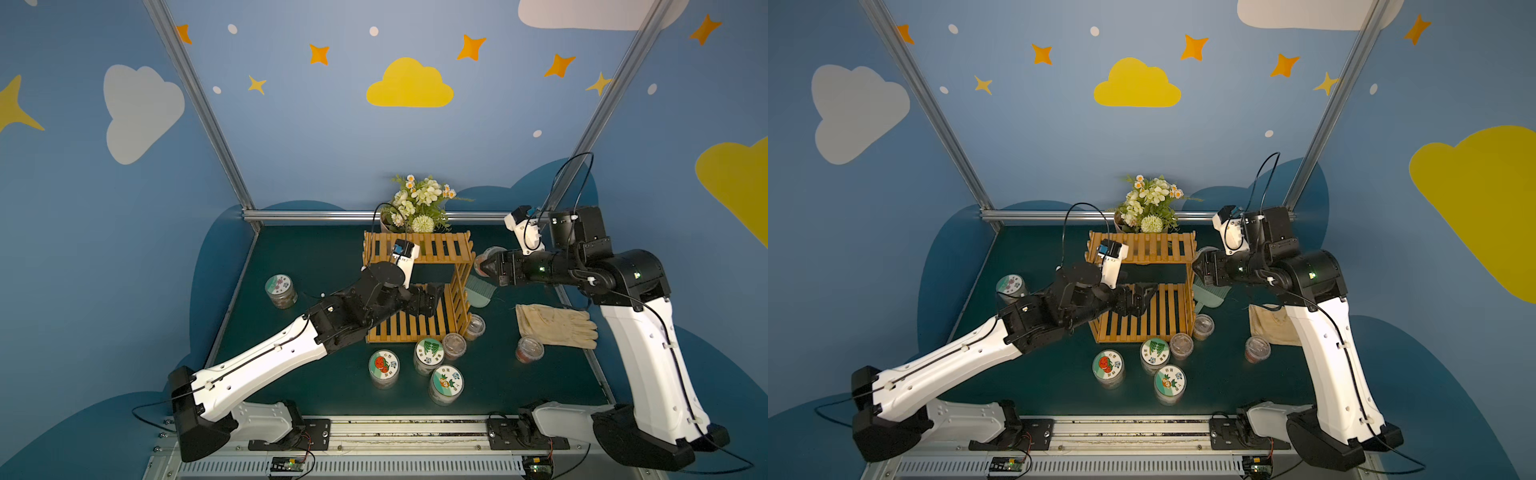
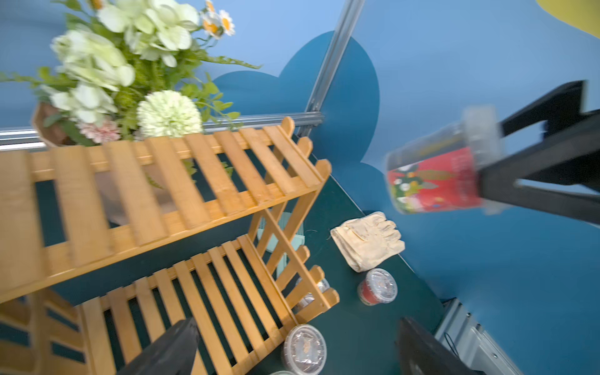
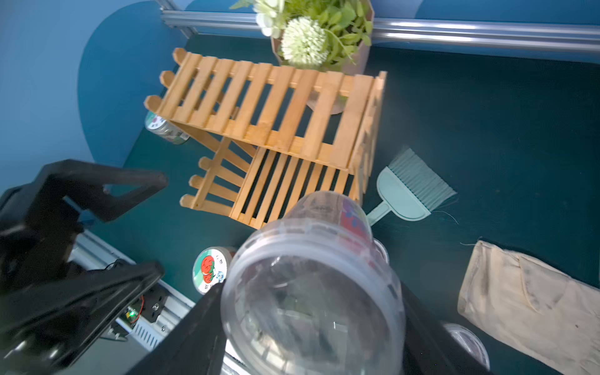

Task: Place the seed container on the shelf
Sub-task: Place the seed jar on the shelf.

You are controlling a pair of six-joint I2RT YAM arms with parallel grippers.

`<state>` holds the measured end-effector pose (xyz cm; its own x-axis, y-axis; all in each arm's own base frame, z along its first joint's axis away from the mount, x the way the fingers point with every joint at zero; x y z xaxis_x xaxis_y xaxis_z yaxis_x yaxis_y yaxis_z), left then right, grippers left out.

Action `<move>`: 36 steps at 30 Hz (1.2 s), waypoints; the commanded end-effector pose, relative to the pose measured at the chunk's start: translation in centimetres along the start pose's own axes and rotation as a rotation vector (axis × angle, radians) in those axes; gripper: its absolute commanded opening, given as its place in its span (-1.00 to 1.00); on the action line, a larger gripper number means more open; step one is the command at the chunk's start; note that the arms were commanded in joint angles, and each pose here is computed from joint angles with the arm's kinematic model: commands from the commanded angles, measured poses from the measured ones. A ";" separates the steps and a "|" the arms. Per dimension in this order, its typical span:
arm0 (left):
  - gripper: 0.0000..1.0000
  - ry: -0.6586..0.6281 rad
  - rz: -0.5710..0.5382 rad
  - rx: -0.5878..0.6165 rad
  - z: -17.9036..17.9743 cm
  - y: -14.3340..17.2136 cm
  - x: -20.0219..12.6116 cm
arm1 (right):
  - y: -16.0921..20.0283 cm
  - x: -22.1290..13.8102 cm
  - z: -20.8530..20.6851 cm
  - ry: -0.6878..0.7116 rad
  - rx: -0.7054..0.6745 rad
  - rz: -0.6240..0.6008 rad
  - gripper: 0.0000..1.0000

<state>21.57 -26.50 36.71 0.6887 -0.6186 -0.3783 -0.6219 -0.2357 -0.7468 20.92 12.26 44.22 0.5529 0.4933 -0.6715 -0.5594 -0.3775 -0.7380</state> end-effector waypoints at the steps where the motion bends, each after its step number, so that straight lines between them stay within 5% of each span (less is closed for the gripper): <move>1: 1.00 -0.073 -0.033 -0.010 2.3 -1.1 -1.5 | -0.9 1.5 1.5 -0.020 -0.030 0.054 0.46; 14: 1.00 -0.215 -0.165 -0.173 9.9 -4.5 -7.6 | -7.5 8.7 8.0 -0.118 -0.178 0.059 0.45; 36: 1.00 -0.129 -0.066 -0.285 12.8 -5.7 -5.8 | -10.7 16.9 10.2 -0.144 -0.069 0.017 0.41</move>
<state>25.83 -11.55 35.36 0.7705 -0.4527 -0.4489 -0.6354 -0.4882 -0.5983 29.67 32.06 40.45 0.4120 0.5655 -0.7145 -0.5365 -0.4833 -0.6918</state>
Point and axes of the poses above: each gripper's point midway between its finger pads, its own x axis out along the fingers, its own z axis along the line the jaws close on, y = z × x, the point moved 7 cm from there along -x, back along the fingers, and after that the axes turned 15 degrees about -x, right-handed, at the moved point
